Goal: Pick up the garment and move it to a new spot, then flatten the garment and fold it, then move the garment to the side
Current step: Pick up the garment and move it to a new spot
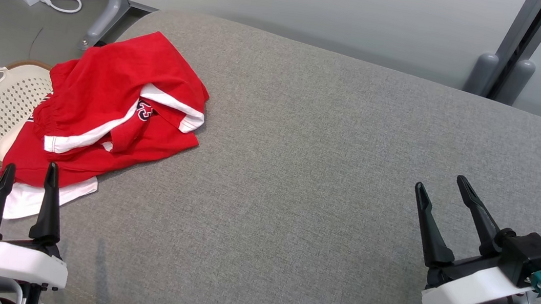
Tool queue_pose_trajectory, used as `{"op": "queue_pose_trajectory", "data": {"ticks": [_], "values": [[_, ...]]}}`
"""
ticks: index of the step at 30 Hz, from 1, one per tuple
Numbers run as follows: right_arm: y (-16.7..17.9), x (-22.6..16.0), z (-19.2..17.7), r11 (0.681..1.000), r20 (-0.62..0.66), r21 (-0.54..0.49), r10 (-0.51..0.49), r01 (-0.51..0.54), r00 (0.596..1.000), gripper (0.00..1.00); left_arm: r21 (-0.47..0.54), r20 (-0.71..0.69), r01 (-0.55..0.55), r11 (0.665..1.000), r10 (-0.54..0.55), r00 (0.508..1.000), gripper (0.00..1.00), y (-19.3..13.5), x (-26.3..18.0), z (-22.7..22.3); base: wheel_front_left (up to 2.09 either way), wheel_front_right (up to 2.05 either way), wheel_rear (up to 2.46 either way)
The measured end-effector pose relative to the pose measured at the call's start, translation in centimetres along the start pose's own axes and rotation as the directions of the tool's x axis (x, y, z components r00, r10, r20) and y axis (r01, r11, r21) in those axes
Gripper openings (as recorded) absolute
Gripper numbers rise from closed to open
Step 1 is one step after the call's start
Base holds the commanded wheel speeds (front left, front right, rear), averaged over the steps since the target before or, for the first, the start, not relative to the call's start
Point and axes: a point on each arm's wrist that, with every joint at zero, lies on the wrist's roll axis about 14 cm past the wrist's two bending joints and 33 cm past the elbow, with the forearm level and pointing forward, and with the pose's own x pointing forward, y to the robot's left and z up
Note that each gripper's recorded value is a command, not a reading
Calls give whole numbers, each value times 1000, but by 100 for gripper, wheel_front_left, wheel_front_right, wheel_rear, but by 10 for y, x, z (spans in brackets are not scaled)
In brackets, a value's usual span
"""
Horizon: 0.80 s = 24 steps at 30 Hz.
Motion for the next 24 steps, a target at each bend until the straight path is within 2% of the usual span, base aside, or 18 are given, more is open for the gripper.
{"op": "queue_pose_trajectory", "data": {"ticks": [16, 24], "values": [[0, 3, 0, 1000, 6, 3, 5, -5, 1000, 100, -7, 0, -2, 1000, 2, 1000, 100, -1, 3, 2, 0, 0, 0], [-12, 18, -2, 1000, 4, -9, 10, -10, 1000, 100, -2, 114, 66, 998, -66, 991, 100, -27, 52, 45, 0, 0, 0]]}}
